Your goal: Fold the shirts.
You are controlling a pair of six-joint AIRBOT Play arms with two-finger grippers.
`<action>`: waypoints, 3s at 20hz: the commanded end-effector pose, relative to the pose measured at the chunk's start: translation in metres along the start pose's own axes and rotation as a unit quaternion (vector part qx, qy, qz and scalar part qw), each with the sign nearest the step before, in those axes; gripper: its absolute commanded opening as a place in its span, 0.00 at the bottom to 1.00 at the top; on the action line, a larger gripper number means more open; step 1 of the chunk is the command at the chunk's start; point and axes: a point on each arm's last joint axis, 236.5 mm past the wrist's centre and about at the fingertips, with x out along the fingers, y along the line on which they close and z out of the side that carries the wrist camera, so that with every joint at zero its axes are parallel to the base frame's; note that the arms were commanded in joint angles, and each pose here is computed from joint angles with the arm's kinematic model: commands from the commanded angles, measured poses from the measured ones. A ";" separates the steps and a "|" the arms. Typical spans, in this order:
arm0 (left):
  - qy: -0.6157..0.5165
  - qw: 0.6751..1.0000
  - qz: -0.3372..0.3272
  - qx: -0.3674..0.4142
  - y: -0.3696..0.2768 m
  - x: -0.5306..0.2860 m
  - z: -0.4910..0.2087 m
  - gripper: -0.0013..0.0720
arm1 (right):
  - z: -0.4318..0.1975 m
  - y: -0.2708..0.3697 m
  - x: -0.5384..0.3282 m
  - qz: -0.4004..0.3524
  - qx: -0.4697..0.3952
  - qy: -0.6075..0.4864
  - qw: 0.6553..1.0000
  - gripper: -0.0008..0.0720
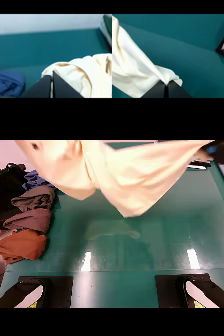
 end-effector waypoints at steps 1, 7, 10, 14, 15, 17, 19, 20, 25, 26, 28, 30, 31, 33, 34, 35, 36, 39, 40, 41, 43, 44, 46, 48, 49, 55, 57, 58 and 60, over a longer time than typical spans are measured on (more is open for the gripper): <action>-0.111 0.994 -0.002 0.022 -0.016 -0.099 0.055 0.05 | 0.043 0.013 -0.087 -0.058 -0.044 -0.090 0.993 0.03; -0.126 0.991 -0.007 0.040 -0.024 -0.134 0.055 0.05 | 0.056 -0.010 -0.129 -0.137 -0.031 -0.129 0.982 0.03; -0.013 1.000 -0.007 0.024 -0.011 -0.056 -0.008 0.05 | 0.025 -0.024 -0.070 -0.068 0.029 -0.071 0.995 0.03; 0.126 0.991 -0.030 -0.035 -0.004 0.047 -0.119 0.05 | -0.033 -0.028 0.033 0.015 0.080 0.035 0.996 0.03; 0.153 0.987 -0.035 -0.044 -0.003 0.066 -0.144 0.05 | -0.045 -0.028 0.056 0.021 0.081 0.054 0.995 0.03; 0.181 0.982 -0.031 -0.051 0.002 0.088 -0.168 0.05 | -0.056 -0.029 0.088 0.010 0.052 0.073 0.996 0.03; 0.151 0.987 -0.031 -0.047 0.002 0.086 -0.147 0.05 | -0.041 -0.021 0.090 0.005 0.016 0.066 0.998 0.03; 0.126 0.991 -0.032 -0.039 0.000 0.077 -0.123 0.05 | -0.026 -0.016 0.082 0.003 0.000 0.052 0.999 0.03; -0.075 0.995 -0.050 0.032 -0.032 -0.051 0.044 0.05 | 0.050 0.012 -0.035 -0.034 -0.062 -0.065 0.995 0.03; -0.116 0.991 -0.052 0.039 -0.039 -0.083 0.069 0.05 | 0.057 0.012 -0.061 -0.054 -0.063 -0.085 0.993 0.03; -0.180 0.981 -0.055 0.051 -0.050 -0.142 0.103 0.05 | 0.066 0.008 -0.107 -0.099 -0.066 -0.121 0.985 0.03; -0.217 0.973 -0.056 0.058 -0.056 -0.178 0.118 0.05 | 0.070 -0.001 -0.138 -0.146 -0.060 -0.147 0.976 0.03; -0.224 0.971 -0.057 0.060 -0.058 -0.186 0.121 0.05 | 0.071 -0.009 -0.146 -0.169 -0.053 -0.153 0.972 0.03; -0.215 0.973 -0.060 0.060 -0.059 -0.185 0.117 0.05 | 0.068 -0.026 -0.146 -0.190 -0.030 -0.146 0.970 0.03; -0.189 0.978 -0.061 0.058 -0.057 -0.169 0.107 0.05 | 0.065 -0.033 -0.136 -0.182 -0.015 -0.134 0.974 0.03; -0.153 0.985 -0.064 0.051 -0.055 -0.149 0.093 0.05 | 0.060 -0.038 -0.120 -0.162 0.002 -0.116 0.980 0.03; -0.111 0.990 -0.068 0.045 -0.053 -0.124 0.075 0.05 | 0.054 -0.044 -0.098 -0.133 0.020 -0.093 0.987 0.03; 0.067 0.994 -0.085 0.015 -0.044 -0.031 -0.015 0.05 | 0.022 -0.069 -0.020 -0.074 0.057 0.005 0.996 0.03; 0.130 0.987 -0.092 -0.001 -0.041 0.002 -0.055 0.05 | 0.005 -0.075 0.011 -0.059 0.066 0.047 0.995 0.03; 0.188 0.977 -0.099 -0.021 -0.039 0.033 -0.097 0.05 | -0.018 -0.084 0.043 -0.054 0.076 0.099 0.991 0.03; 0.295 0.948 -0.105 -0.062 -0.033 0.081 -0.186 0.05 | -0.069 -0.096 0.101 -0.051 0.078 0.201 0.975 0.03; 0.336 0.934 -0.098 -0.078 -0.027 0.100 -0.228 0.05 | -0.093 -0.097 0.129 -0.045 0.075 0.241 0.967 0.03; 0.389 0.912 -0.077 -0.103 -0.012 0.135 -0.301 0.05 | -0.122 -0.097 0.176 -0.031 0.074 0.277 0.958 0.03; 0.418 0.899 -0.060 -0.117 0.001 0.158 -0.344 0.32 | -0.136 -0.099 0.213 -0.029 0.087 0.278 0.956 0.04; 0.421 0.895 -0.047 -0.138 0.009 0.166 -0.353 0.74 | -0.140 -0.102 0.223 -0.028 0.094 0.275 0.956 0.22; 0.452 0.872 0.007 -0.188 0.079 0.122 -0.348 0.79 | -0.159 -0.109 0.188 0.012 0.156 0.322 0.934 0.39; 0.479 0.854 0.015 -0.203 0.084 0.097 -0.371 0.79 | -0.167 -0.093 0.169 0.056 0.187 0.327 0.924 0.39; 0.490 0.846 0.019 -0.210 0.082 0.086 -0.387 0.79 | -0.173 -0.089 0.160 0.065 0.203 0.325 0.921 0.39; 0.517 0.824 0.024 -0.231 0.070 0.060 -0.429 0.79 | -0.187 -0.076 0.145 0.076 0.223 0.323 0.917 0.41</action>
